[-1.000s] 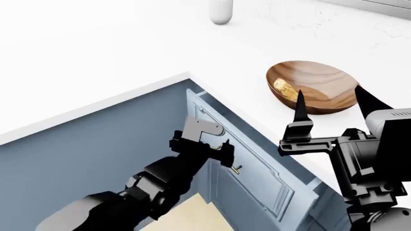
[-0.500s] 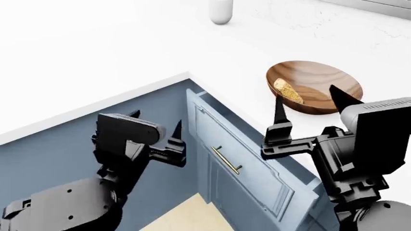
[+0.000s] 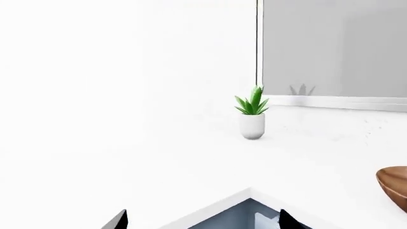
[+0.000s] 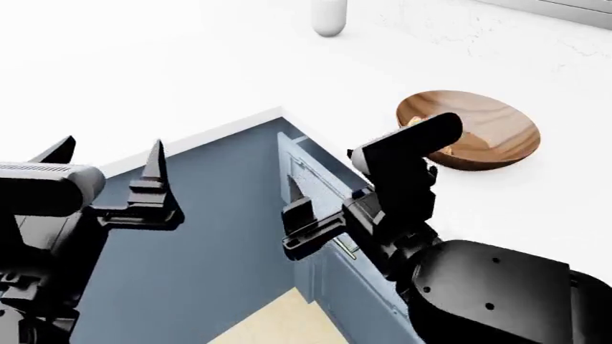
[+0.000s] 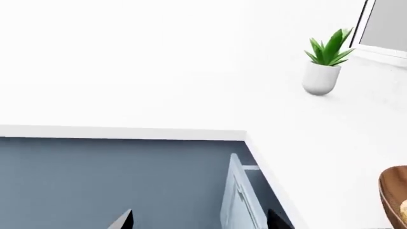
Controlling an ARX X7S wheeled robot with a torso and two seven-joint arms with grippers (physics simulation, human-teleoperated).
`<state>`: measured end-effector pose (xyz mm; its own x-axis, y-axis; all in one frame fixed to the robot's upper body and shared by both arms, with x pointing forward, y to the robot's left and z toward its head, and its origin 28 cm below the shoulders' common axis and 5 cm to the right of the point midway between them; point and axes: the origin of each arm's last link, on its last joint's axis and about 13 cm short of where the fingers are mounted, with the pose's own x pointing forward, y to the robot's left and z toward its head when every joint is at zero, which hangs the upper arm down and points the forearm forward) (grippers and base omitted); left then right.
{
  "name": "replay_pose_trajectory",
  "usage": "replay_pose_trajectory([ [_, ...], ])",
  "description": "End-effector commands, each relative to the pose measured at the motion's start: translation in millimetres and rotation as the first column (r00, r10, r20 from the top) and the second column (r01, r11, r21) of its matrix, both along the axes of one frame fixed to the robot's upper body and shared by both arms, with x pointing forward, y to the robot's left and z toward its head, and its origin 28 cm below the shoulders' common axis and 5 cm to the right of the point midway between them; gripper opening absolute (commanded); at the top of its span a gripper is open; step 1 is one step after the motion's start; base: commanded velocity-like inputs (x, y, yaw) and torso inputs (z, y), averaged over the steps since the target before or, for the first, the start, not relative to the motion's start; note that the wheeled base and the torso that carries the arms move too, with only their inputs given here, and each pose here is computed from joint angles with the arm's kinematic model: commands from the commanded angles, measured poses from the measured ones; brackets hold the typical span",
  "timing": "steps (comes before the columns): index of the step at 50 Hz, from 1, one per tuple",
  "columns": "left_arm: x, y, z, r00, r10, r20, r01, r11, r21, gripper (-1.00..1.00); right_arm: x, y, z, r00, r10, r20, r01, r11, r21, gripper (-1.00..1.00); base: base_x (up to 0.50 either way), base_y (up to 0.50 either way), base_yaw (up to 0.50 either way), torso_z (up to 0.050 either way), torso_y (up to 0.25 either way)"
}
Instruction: Place the bar in the bowl and close the drawer.
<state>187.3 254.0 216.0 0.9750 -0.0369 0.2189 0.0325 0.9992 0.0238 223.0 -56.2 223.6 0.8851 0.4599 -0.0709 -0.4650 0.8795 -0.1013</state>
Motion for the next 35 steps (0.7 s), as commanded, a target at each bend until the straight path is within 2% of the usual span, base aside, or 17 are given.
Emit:
replay_pose_trajectory([
  [1, -10.2, 10.3, 7.8, 0.997, 0.066, 0.035, -0.066, 0.998, -0.015, 1.0, 28.4, 31.4, -14.9, 0.982, 0.135, -0.13, -0.136, 0.991, 0.003, 1.0, 0.0, 0.0, 0.0, 0.0, 0.0],
  [10, -10.6, 13.0, 4.3, 0.996, 0.08, 0.029, -0.079, 0.997, -0.019, 1.0, 44.5, 59.2, -41.2, 0.96, 0.186, -0.207, -0.196, 0.98, -0.027, 1.0, 0.0, 0.0, 0.0, 0.0, 0.0],
  [18, -12.7, 15.6, 0.2, 0.996, 0.089, 0.02, -0.089, 0.996, -0.027, 1.0, 53.1, 77.6, -80.3, 0.937, 0.205, -0.281, -0.228, 0.972, -0.051, 1.0, 0.0, 0.0, 0.0, 0.0, 0.0],
  [24, -19.9, 16.8, -2.6, 0.995, 0.104, 0.012, -0.103, 0.994, -0.037, 1.0, 59.2, 82.4, -107.6, 0.926, 0.191, -0.325, -0.222, 0.973, -0.062, 1.0, 0.0, 0.0, 0.0, 0.0, 0.0],
  [35, -47.8, 12.9, -4.4, 0.995, 0.1, 0.031, -0.099, 0.994, -0.036, 1.0, 61.1, 82.3, -157.7, 0.908, 0.138, -0.395, -0.187, 0.978, -0.089, 1.0, 0.0, 0.0, 0.0, 0.0, 0.0],
])
